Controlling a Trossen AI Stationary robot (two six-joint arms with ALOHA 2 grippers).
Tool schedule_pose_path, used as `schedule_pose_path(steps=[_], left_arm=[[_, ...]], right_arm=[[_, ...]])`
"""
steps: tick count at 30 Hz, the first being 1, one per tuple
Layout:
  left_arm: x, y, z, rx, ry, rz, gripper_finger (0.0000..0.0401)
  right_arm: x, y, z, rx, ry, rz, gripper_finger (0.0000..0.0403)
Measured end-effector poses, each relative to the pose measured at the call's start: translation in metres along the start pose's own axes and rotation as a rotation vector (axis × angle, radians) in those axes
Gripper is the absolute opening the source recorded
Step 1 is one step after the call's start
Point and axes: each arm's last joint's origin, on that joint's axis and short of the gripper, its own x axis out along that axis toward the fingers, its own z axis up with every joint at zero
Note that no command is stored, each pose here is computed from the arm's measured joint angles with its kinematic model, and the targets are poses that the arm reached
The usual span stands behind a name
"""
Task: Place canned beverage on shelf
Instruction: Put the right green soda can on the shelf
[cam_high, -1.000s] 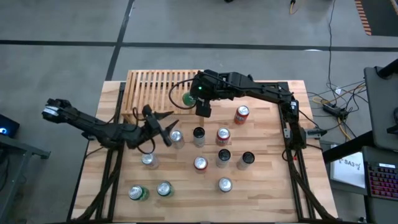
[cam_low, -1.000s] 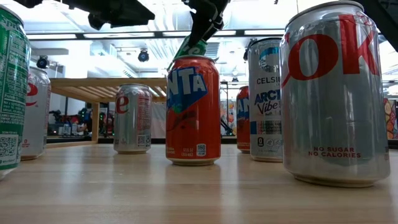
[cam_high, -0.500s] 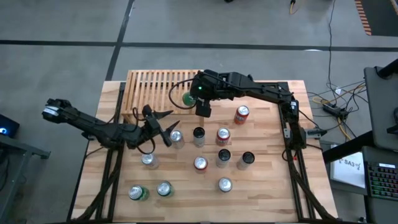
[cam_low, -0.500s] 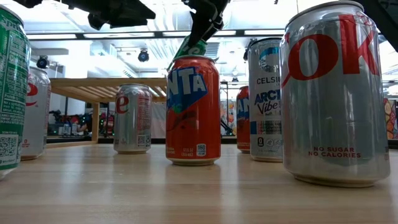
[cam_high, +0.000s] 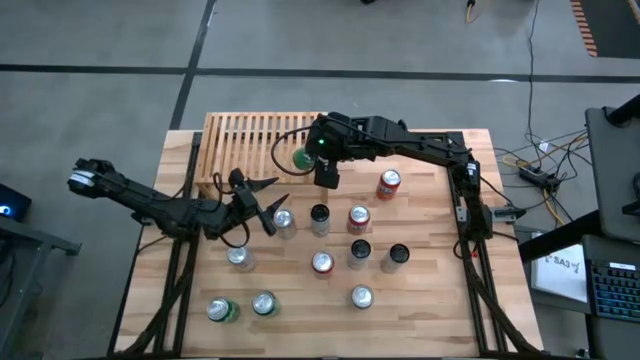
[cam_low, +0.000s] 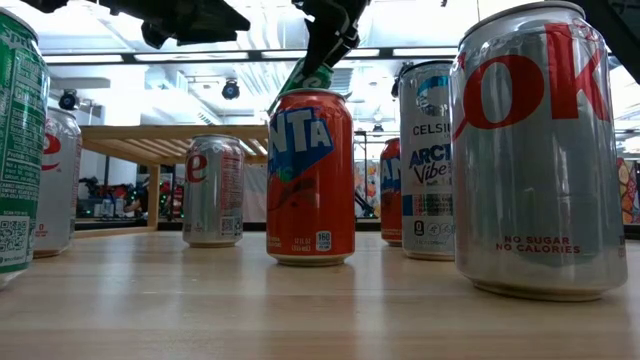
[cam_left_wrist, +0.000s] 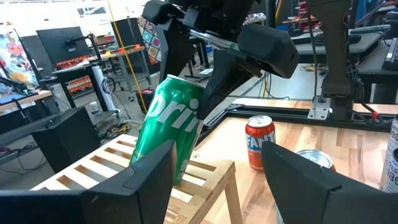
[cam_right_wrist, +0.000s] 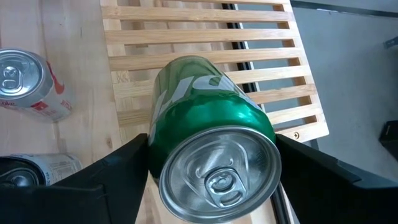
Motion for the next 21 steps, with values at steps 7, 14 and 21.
schedule_pose_path(steps=[7, 14, 21], left_arm=[[0.0000, -0.0001, -0.0001, 0.000, 0.000, -0.002, 0.0221], [-0.0001, -0.0003, -0.0010, -0.008, 0.006, -0.004, 0.0221], [-0.0001, -0.0002, -0.0009, -0.008, 0.005, -0.004, 0.0221]], right_arm=[[0.0000, -0.0001, 0.0004, 0.001, -0.004, -0.001, 0.0306], [0.0000, -0.0001, 0.0007, -0.001, -0.007, -0.001, 0.0306], [0.0000, -0.0001, 0.0007, -0.007, -0.007, -0.001, 0.0306]])
